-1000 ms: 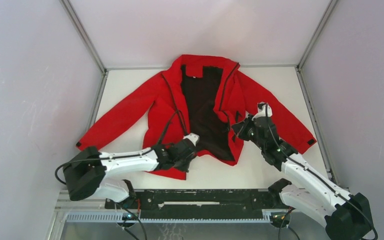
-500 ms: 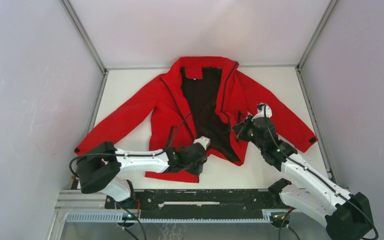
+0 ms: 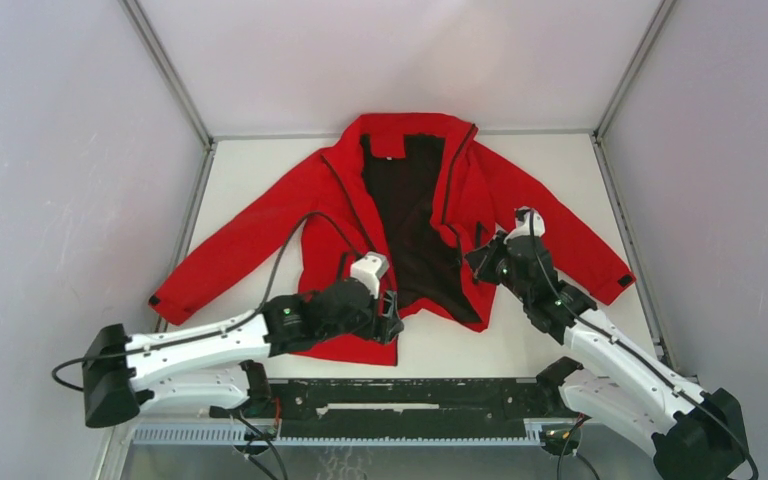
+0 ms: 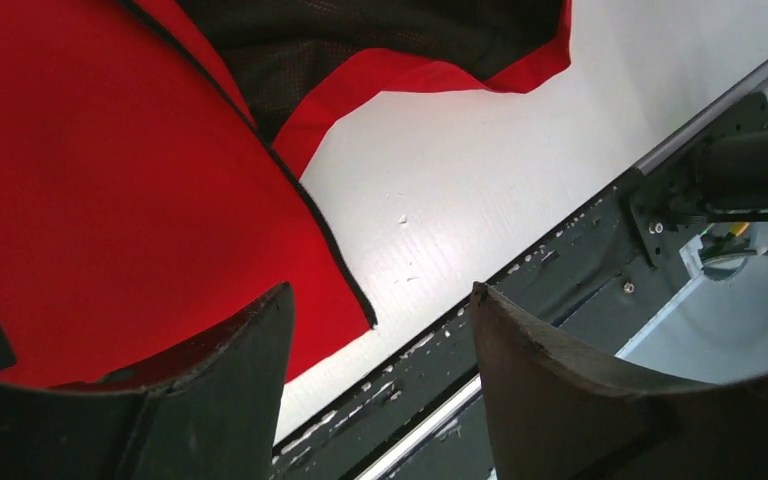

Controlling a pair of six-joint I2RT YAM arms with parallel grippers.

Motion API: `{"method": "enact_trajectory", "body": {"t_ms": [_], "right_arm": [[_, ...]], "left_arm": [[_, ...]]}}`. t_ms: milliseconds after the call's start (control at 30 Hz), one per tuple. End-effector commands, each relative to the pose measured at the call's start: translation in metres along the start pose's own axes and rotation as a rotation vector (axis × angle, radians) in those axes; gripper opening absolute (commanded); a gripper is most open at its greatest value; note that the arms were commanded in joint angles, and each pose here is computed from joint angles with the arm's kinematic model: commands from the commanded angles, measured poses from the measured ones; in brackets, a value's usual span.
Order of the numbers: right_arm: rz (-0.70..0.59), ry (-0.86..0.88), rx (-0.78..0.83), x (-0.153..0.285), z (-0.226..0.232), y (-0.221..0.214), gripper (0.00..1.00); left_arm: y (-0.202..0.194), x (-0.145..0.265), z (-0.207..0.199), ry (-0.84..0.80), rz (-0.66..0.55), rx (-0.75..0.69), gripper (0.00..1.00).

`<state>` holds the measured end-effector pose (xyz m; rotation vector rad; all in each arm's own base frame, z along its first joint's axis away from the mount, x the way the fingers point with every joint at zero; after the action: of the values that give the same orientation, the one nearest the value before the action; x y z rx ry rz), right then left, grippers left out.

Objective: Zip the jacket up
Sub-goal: Adjust the jacket at the center of the board, then pick up the jacket from the center of the board.

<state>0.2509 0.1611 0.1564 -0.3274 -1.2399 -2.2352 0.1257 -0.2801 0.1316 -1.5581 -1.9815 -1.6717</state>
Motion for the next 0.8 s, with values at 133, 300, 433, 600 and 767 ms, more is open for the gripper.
{"method": "enact_trajectory", "body": {"t_ms": [133,300,433,600,767], "right_arm": [[-0.05,0.035,0.005,0.002,0.012,0.015,0.0],[-0.054,0.032,0.001,0.001,0.011,0.015,0.0],[-0.054,0.03,0.001,0.001,0.011,0.015,0.0],[-0.052,0.028,0.002,0.001,0.009,0.014,0.0],[-0.049,0.027,-0.001,0.0,0.007,0.013,0.0]], "left_arm": [[-0.026,0.018,0.05,0.193,-0.015,0.132,0.74],[-0.036,0.015,0.053,0.238,-0.039,0.192,0.74],[-0.044,0.007,0.048,0.27,-0.022,0.168,0.74],[-0.053,-0.006,0.046,0.329,0.003,0.153,0.74],[-0.058,-0.019,0.037,0.33,0.031,0.156,0.74]]}}
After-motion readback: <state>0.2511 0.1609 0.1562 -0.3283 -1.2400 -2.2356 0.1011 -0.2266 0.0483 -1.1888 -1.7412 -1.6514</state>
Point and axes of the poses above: each gripper's point midway between its finger pads, its own x axis back along the fingers, its own z axis along the line the jaws close on, y = z × x, the point moved 1 cm from there along x, back along the fingers, and after that the axes turned 1 degree about x, right-handed, at the moved point
